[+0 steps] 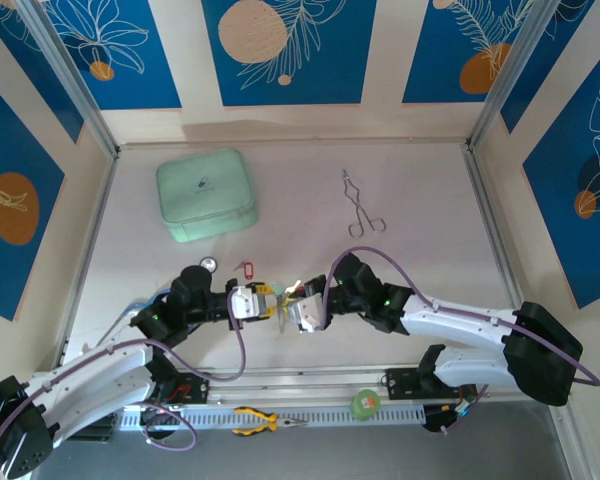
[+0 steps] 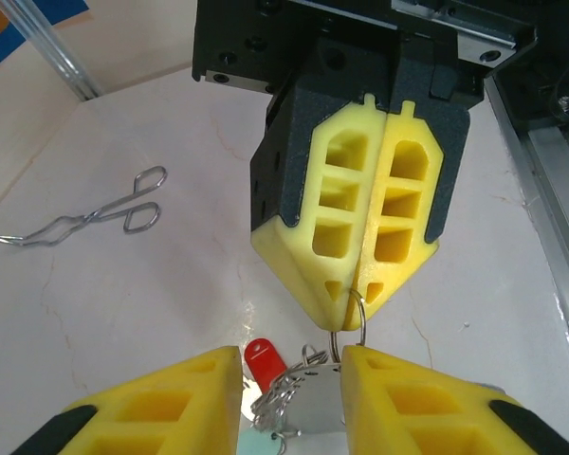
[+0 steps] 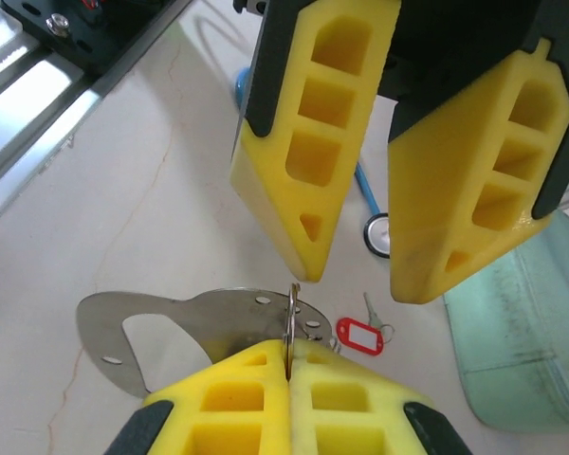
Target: Put the keys on the keyring
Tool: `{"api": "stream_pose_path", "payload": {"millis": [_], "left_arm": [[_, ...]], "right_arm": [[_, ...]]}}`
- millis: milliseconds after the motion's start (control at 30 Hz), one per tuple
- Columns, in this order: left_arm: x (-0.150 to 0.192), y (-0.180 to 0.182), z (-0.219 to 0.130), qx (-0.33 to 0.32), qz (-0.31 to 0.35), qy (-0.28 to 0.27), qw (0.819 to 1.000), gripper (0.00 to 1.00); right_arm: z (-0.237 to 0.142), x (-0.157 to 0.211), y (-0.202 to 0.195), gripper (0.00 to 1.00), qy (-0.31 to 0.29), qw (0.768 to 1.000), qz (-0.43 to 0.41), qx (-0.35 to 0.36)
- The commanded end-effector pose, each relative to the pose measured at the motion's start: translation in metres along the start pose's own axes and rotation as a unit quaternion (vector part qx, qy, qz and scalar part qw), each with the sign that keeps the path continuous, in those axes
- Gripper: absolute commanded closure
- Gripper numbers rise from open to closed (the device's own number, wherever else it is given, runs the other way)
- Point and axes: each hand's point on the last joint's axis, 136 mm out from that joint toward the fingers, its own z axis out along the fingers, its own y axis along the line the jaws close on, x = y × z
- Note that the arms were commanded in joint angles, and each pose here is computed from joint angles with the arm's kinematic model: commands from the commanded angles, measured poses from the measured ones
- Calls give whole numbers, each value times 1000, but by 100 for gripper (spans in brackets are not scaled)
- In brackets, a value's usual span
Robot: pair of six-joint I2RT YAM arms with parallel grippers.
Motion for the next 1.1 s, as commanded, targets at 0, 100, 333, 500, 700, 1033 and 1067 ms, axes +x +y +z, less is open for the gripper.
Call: {"api": "stream_pose_path", "payload": {"millis": [0, 100, 333, 500, 700, 1033, 1067], "left_arm": [[8, -12, 1, 21, 20, 11, 1000, 69], [10, -14, 0, 26, 25, 18, 999, 69], [13, -16, -1, 29, 37, 28, 998, 69], [8, -13, 3, 30, 42, 20, 998, 73], [3, -12, 9, 33, 40, 6, 999, 79], [-3, -8, 14, 28, 34, -13, 999, 80], [-3, -8, 15, 27, 33, -13, 999, 79]], "right_arm": [[-2, -1, -4, 100, 3, 1000, -25, 17], [-3, -1, -3, 100, 5, 1000, -19, 12], [-3, -2, -3, 100, 2, 1000, -11, 9], [-2, -4, -4, 100, 1, 1000, -22, 10], [0, -6, -3, 100, 2, 1000, -30, 9], [4, -10, -4, 100, -7, 1000, -3, 1], [5, -10, -3, 100, -7, 1000, -1, 0]]}}
